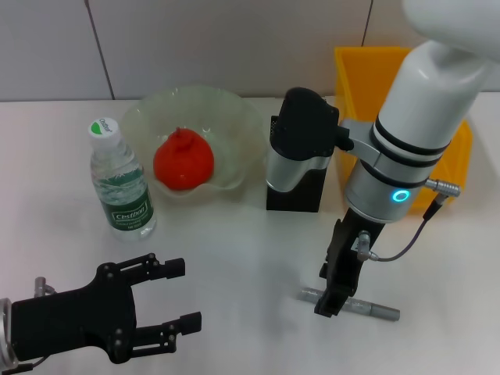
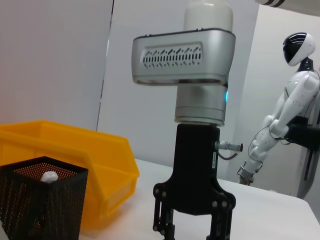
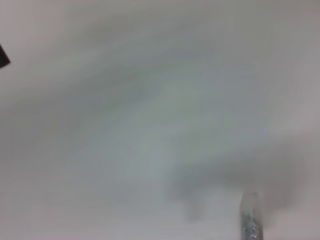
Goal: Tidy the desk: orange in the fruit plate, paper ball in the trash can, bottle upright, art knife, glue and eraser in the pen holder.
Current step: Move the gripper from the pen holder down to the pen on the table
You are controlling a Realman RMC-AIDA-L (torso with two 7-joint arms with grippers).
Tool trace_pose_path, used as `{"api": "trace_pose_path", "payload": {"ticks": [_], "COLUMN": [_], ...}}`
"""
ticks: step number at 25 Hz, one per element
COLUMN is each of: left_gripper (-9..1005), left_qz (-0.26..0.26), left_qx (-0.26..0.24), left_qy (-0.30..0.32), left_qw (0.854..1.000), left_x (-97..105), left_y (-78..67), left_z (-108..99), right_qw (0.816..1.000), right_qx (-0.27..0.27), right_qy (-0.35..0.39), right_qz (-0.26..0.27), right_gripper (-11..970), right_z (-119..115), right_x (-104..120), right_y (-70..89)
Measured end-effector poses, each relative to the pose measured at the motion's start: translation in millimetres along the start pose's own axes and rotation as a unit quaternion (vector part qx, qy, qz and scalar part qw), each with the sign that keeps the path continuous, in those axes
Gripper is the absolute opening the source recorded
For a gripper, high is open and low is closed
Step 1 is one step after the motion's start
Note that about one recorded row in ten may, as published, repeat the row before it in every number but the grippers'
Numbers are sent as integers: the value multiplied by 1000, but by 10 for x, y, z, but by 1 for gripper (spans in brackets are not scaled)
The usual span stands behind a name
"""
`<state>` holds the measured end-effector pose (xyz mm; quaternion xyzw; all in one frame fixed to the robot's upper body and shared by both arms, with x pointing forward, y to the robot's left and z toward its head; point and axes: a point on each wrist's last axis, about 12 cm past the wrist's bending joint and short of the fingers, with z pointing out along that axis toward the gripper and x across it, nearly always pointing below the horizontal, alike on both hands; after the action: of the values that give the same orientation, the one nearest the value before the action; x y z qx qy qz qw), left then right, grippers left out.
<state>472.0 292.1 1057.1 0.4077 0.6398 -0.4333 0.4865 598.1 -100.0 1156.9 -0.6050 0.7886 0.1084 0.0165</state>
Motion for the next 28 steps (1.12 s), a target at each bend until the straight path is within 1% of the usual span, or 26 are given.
{"api": "trace_pose_path", "payload": {"ticks": [6,16,23,28], "left_gripper": [785,785,785,785], "left_qz": [-1,-2,-2,-2], "left_qx": [-2,1,2,4], "left_qy": [2,4,3,1], "left_qw": [1000,1000,1000,1000], "left_x": [9,17,19,30], "left_y": [-2,-11,-19,-31], "left_z": [-5,-4,-6,0], "right_qw": [1000,1000,1000,1000], "right_qx": [7,12,16,20], "right_qy": [1,4,6,3], "right_qz": [6,5,1,2], "right_gripper": [542,513,401,399], "right_z": [92,203,259,259], "right_x": [21,51,57,52], "right_y": [-32,-29,-22,-28]}}
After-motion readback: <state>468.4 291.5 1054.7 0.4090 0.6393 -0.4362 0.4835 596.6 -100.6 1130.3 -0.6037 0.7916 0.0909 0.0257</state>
